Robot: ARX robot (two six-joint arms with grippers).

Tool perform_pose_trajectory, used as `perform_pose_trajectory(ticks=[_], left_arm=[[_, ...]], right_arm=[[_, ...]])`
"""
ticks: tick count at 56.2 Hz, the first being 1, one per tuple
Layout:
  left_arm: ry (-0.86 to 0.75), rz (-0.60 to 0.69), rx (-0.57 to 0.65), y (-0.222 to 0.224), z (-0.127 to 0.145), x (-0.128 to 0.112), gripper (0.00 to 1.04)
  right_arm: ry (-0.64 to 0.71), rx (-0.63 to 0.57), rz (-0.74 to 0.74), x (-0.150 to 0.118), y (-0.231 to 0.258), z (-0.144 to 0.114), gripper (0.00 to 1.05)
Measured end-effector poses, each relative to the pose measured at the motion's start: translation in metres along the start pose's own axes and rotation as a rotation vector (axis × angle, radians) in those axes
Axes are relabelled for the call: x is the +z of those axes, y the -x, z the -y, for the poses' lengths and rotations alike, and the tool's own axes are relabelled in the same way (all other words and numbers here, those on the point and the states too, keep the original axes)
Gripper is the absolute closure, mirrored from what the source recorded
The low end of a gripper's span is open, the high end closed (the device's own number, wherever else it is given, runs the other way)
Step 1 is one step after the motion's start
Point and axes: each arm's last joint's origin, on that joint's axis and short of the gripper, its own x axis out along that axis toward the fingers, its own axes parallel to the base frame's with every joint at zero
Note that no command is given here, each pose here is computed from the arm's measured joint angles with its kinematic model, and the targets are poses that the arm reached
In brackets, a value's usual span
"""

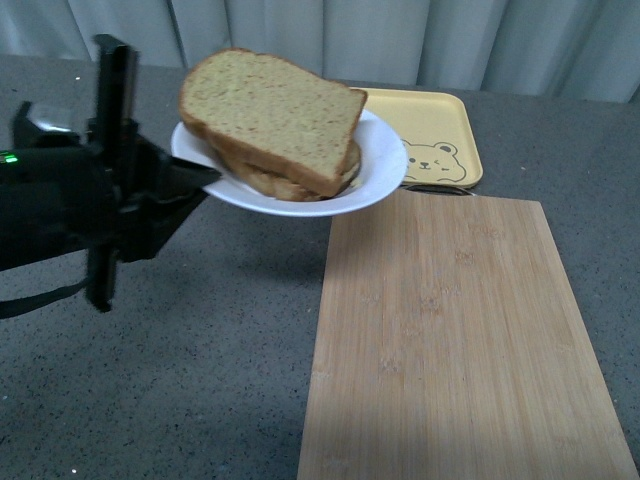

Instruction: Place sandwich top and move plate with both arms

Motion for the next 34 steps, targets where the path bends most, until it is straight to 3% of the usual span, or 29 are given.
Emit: perform_pose_trajectory(ticks=[18, 34], left_arm=[[0.018, 0.004, 0.041, -0.099, 0.021, 0.008, 1.01], [0.044, -0.021, 0.05, -0.15, 0.028, 0.023, 1.01]], right_arm=[[0.0, 0.0, 0.0, 0.0, 0.0, 0.0, 0.09], [0.0, 0.0, 0.0, 0.0, 0.0, 0.0, 0.09]])
